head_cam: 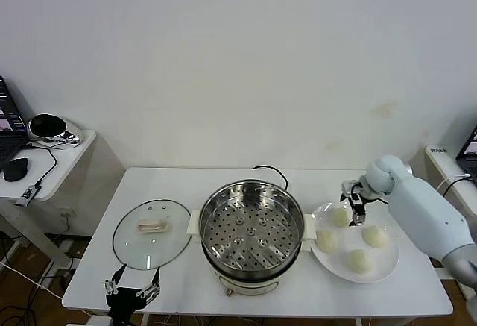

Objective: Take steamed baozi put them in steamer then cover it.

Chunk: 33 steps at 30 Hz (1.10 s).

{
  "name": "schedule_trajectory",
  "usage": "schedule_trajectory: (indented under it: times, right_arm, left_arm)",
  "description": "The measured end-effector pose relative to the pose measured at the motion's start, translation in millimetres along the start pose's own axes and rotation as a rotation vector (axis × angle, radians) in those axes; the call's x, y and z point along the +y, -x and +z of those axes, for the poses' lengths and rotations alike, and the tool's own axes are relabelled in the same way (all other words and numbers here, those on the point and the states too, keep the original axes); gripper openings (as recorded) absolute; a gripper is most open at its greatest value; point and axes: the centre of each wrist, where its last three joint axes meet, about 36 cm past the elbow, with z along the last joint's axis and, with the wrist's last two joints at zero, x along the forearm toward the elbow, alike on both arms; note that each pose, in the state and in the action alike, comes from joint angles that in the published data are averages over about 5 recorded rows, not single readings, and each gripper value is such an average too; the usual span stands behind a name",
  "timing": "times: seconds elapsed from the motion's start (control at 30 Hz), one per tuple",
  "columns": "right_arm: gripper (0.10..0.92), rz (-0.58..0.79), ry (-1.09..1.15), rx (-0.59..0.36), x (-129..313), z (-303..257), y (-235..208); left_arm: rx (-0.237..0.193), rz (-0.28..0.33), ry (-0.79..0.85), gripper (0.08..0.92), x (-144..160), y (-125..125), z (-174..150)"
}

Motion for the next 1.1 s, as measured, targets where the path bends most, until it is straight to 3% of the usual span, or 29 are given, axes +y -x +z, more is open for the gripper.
schedule_trajectory:
  times: [0.5,0.8,1.1]
  right_arm:
    - [0.816,-0.014,0.006,0.01,0.2,-0.3,9.9]
    - [0.653,-0.007,0.027,0.01,1.0,3.4,12.0]
    - [0.609,0.008,0.05,-0.002,-1.0,8.5,4.7]
  left_arm:
    - [0.005,0.001,0.009,0.823,-2.4,-3.7,0.0]
    - [0.005,0.004,0.01,0.823,-3.4,-3.3,0.1]
    - [0.007,0.008,0.009,0.823,-5.4,-2.6,1.0]
